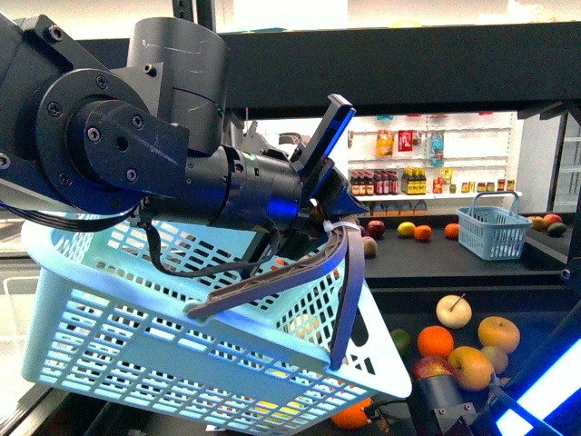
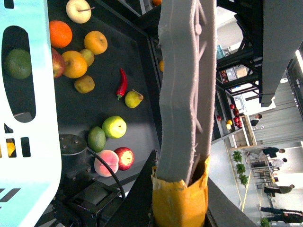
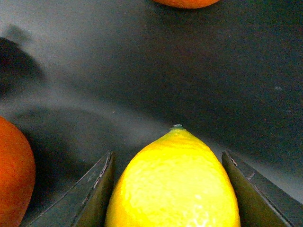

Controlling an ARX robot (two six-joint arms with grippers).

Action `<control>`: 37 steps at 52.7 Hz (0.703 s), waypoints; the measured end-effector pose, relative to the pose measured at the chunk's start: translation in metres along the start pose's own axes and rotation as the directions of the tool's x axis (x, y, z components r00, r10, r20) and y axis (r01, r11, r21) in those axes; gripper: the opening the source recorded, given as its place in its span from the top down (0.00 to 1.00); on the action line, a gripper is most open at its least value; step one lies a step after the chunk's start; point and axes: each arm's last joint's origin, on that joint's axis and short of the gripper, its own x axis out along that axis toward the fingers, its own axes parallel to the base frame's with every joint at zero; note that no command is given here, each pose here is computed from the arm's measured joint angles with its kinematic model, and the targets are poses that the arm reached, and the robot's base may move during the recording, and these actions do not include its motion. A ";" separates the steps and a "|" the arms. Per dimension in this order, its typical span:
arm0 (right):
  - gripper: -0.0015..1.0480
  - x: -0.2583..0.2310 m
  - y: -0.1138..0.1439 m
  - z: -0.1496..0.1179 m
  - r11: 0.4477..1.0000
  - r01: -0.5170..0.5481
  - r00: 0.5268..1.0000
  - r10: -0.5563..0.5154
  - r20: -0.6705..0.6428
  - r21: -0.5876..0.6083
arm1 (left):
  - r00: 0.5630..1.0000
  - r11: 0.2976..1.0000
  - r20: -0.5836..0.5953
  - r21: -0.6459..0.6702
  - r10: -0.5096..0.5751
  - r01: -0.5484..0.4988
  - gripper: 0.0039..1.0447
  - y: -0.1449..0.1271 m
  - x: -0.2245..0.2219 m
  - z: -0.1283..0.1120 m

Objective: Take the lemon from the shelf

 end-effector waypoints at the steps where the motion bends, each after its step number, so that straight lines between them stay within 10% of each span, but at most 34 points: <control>1: 0.40 -0.001 -0.001 0.000 1.000 0.002 1.000 -0.002 -0.002 0.001 | 1.000 1.000 0.000 0.000 0.000 0.000 0.90 0.000 0.000 0.000; 20: 0.40 -0.059 -0.067 -0.011 0.984 0.134 0.990 -0.138 0.025 0.120 | 1.000 1.000 0.000 0.000 0.000 0.000 0.90 0.000 0.000 0.000; 37: 0.40 -0.175 -0.108 0.047 0.947 0.029 0.955 -0.120 0.272 0.319 | 1.000 1.000 -0.001 0.000 -0.001 0.001 0.90 0.000 0.000 0.000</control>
